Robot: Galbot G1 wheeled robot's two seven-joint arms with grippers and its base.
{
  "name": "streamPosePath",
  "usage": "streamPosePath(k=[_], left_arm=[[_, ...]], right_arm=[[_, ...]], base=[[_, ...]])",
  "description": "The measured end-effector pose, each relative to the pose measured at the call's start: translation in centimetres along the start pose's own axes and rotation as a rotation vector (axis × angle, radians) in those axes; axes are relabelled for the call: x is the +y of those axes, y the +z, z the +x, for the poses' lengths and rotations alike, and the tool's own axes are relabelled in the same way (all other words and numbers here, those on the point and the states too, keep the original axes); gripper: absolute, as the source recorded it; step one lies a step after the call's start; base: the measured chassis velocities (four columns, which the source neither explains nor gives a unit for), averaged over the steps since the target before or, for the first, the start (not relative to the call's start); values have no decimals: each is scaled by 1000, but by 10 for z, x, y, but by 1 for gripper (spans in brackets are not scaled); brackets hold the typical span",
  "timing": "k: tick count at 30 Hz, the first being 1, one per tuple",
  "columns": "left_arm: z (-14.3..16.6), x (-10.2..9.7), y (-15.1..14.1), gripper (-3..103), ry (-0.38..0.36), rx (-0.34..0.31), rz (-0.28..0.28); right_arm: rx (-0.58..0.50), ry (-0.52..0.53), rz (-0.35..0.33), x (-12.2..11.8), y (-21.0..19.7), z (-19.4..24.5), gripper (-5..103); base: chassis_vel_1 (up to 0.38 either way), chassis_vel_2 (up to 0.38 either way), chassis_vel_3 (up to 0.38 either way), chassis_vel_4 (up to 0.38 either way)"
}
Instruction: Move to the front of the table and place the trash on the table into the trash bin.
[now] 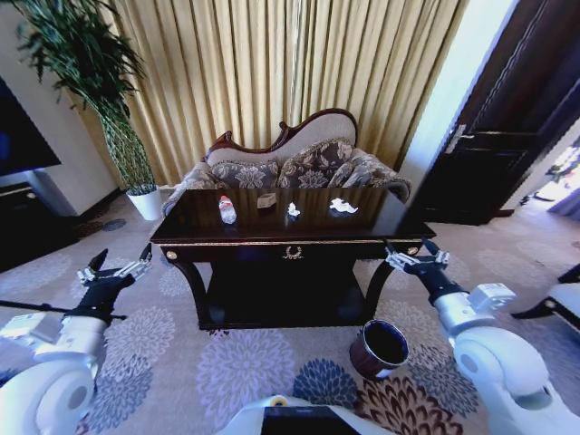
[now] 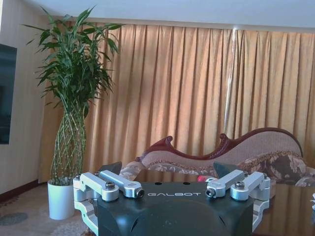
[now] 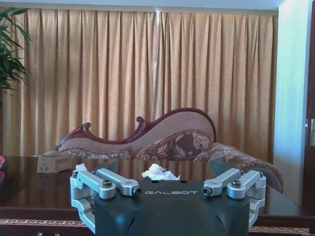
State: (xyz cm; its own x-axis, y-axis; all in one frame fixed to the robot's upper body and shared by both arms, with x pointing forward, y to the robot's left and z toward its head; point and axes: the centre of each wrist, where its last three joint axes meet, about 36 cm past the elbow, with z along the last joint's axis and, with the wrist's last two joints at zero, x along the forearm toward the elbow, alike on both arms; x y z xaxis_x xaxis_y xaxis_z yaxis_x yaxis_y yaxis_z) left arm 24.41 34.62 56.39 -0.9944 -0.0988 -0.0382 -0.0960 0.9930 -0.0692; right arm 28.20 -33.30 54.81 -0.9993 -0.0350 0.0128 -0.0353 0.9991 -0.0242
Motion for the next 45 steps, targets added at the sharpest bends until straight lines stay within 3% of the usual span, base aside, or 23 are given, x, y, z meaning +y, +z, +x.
streamPosePath(k=[19, 45], left_arm=[[0, 1, 1, 100, 3, -3, 3], [2, -1, 1, 100, 9, -10, 6]], right_arm=[[-1, -3, 1, 0, 1, 0, 100], [-11, -11, -13, 3, 0, 2, 100]], base=[[-146, 134, 148, -128], [-16, 22, 21, -20]])
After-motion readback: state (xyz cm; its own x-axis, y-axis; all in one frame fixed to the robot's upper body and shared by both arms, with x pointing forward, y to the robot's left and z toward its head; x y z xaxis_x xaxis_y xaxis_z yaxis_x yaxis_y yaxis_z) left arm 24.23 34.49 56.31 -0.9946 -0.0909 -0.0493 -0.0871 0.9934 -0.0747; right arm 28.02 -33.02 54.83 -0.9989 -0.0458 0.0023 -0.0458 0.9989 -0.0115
